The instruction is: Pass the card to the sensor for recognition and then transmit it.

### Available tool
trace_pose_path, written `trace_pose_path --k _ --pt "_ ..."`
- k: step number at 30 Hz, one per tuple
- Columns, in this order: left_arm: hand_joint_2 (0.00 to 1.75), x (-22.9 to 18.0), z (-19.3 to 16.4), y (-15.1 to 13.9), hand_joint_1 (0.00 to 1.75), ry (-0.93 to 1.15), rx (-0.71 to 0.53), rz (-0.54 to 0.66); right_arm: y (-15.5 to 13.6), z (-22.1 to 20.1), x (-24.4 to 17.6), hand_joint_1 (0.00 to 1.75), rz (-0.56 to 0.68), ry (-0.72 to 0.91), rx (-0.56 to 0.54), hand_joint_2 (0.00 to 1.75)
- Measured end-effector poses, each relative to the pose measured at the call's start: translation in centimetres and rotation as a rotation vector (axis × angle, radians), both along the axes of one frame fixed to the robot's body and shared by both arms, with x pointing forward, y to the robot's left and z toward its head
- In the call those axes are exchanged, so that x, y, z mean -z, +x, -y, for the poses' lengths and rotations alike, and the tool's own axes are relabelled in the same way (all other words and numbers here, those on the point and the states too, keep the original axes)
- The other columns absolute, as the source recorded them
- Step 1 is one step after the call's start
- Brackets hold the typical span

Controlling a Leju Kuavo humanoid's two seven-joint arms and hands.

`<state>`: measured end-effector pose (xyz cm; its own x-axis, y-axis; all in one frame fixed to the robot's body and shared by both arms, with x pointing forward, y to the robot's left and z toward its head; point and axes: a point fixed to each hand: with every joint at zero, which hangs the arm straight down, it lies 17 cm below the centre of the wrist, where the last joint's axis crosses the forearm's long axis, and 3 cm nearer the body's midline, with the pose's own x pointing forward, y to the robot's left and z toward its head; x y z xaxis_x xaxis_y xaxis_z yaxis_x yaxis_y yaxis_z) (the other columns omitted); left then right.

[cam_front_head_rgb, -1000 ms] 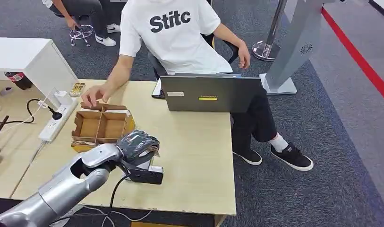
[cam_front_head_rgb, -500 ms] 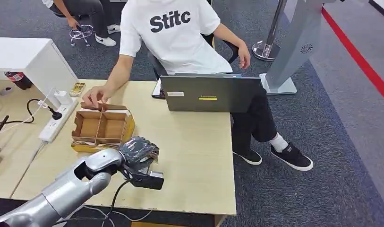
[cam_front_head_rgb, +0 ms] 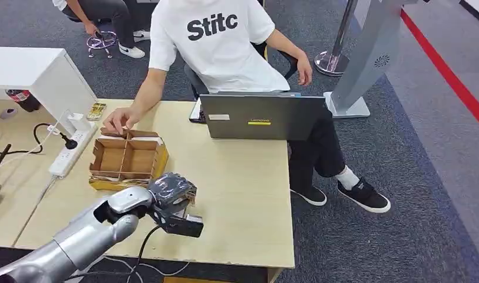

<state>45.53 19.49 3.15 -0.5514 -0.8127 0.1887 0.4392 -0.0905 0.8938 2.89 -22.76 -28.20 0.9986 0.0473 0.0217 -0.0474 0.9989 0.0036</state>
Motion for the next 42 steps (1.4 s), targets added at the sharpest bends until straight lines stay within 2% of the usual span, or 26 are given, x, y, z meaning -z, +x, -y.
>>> trace_pose_path --k 5,8,12,21,28,36,42 --pt "1.75 -0.2 0.3 0.2 1.75 -0.015 -0.007 0.01 -0.1 -0.1 0.0 0.0 -0.002 0.003 0.001 1.75" --pt "1.75 -1.1 1.1 0.9 1.75 -0.04 -0.023 0.069 -0.2 -0.4 0.0 0.0 -0.004 0.009 0.006 1.75" --pt "1.75 -4.5 2.6 2.7 1.75 -0.142 -0.085 0.189 -0.3 -0.4 0.0 0.0 -0.007 0.006 0.024 1.75" --pt "1.75 -8.4 3.0 4.3 1.75 -0.3 -0.168 0.257 -0.5 -0.7 0.0 0.0 -0.01 0.01 0.035 1.75" --pt "1.75 -14.1 -1.6 6.5 1.75 -0.578 -0.378 0.359 -0.8 -1.1 0.0 0.0 -0.019 0.007 0.052 1.75" --pt "1.75 -15.4 -7.4 7.6 1.75 -0.759 -0.582 0.378 -0.7 -1.1 0.0 0.0 -0.007 0.003 0.059 1.75" --pt "1.75 -15.1 -10.5 7.4 1.75 -0.795 -0.662 0.405 -0.7 -0.9 0.0 0.0 -0.005 -0.011 0.056 1.75"
